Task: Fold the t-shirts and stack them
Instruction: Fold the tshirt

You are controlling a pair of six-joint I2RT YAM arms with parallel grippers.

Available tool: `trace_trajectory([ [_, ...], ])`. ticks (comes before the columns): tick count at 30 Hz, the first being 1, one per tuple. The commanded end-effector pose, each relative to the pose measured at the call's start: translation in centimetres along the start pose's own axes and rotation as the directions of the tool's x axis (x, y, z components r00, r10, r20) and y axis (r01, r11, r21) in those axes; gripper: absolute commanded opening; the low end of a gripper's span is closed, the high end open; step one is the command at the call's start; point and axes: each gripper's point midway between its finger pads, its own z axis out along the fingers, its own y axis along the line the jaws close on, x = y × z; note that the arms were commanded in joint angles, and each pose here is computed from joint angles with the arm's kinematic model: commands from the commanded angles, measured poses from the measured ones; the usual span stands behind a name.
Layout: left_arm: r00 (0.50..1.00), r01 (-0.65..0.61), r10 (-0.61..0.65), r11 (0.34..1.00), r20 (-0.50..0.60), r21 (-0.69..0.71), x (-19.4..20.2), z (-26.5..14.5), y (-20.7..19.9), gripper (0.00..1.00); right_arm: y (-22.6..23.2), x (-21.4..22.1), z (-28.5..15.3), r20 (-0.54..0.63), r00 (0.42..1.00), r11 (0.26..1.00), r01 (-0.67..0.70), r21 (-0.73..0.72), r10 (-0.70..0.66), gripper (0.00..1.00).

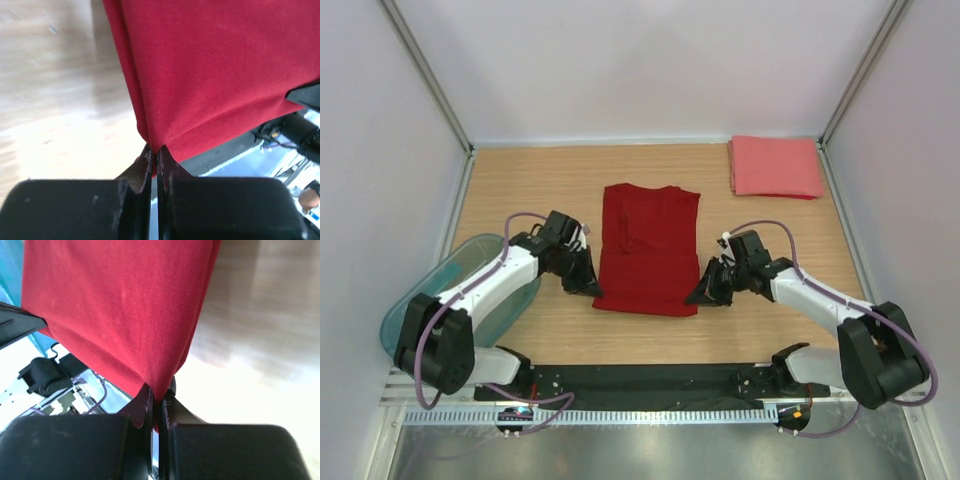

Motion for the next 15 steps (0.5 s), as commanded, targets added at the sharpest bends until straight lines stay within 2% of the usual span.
trace_trajectory([
  [1,1.0,0.012,-0.012,1.0,-0.017,0.023,1.8,-1.4,-1.0,0.0,0.1,1.7,-1.7,-0.021,0.999,0.999,-0.029,0.014,0.029,0.01],
  [5,1.0,0.01,-0.011,0.999,0.026,0.042,1.6,-3.7,-2.5,0.0,1.4,1.3,-3.5,0.017,1.0,1.0,0.009,0.017,-0.01,0.01],
  [8,0.996,-0.015,0.012,0.999,0.089,0.032,-0.2,-5.6,-3.8,0.0,3.2,-0.2,-4.3,0.06,0.998,1.0,0.027,-0.001,-0.027,0.01],
  [15,0.984,-0.058,0.055,0.998,0.172,0.012,-6.4,-6.4,-6.4,0.0,6.8,-7.5,-4.7,0.125,0.99,0.998,0.064,-0.019,-0.061,0.01],
])
